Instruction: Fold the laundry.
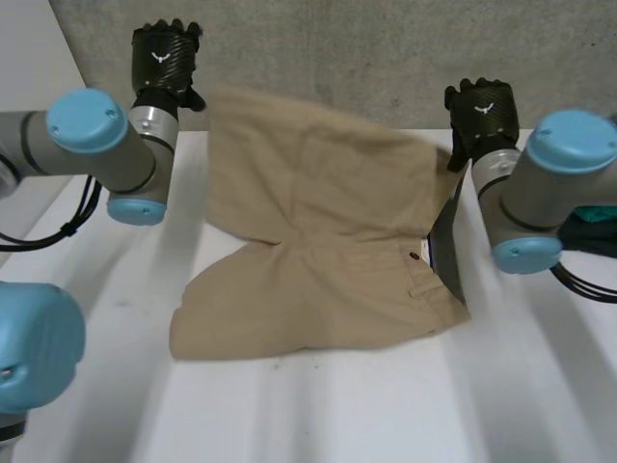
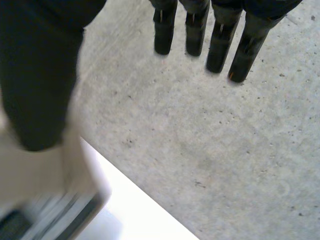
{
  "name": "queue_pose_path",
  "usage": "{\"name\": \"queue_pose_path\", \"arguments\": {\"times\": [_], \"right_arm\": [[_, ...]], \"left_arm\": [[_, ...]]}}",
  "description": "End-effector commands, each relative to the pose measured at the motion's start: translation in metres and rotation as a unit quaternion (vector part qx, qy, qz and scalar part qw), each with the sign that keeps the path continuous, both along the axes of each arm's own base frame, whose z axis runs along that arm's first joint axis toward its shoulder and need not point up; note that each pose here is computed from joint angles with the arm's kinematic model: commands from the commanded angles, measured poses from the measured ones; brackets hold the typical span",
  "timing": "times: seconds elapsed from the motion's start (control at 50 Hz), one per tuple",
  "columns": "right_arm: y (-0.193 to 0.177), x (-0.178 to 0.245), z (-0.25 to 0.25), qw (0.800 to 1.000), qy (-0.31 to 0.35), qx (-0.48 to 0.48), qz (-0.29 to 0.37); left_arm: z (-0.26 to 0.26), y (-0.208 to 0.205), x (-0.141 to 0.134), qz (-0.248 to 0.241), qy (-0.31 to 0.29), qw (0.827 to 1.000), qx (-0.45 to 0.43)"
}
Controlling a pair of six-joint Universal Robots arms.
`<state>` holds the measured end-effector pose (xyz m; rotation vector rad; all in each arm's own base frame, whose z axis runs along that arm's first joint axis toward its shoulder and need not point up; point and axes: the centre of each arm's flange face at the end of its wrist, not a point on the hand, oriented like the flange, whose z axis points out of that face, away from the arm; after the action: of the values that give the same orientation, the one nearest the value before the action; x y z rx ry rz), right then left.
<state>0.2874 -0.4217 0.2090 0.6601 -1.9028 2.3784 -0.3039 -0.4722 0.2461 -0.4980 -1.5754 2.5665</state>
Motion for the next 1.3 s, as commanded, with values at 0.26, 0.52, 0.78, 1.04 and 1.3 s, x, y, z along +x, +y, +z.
{"name": "queue_pose_path", "arguments": {"times": [0.26,0.52,0.78,1.04,1.3], "right_arm": [[0.088,-0.015,0.044,0.993,0.079,0.035,0.077],[0.17,-0.046,-0.022,0.939,0.226,0.191,0.173],[0.158,-0.047,-0.073,0.933,0.223,0.183,0.214],[0.14,-0.043,-0.091,0.935,0.225,0.174,0.21],[0.142,-0.043,-0.092,0.935,0.22,0.183,0.208]], "left_arm": [[0.018,0.09,0.027,-0.009,-0.035,0.995,0.091],[-0.014,0.248,0.077,-0.019,-0.1,0.954,0.281],[-0.095,0.293,0.092,-0.021,-0.149,0.893,0.425],[-0.119,0.27,0.084,-0.018,-0.149,0.892,0.427],[-0.126,0.237,0.071,-0.009,-0.144,0.911,0.386]]}}
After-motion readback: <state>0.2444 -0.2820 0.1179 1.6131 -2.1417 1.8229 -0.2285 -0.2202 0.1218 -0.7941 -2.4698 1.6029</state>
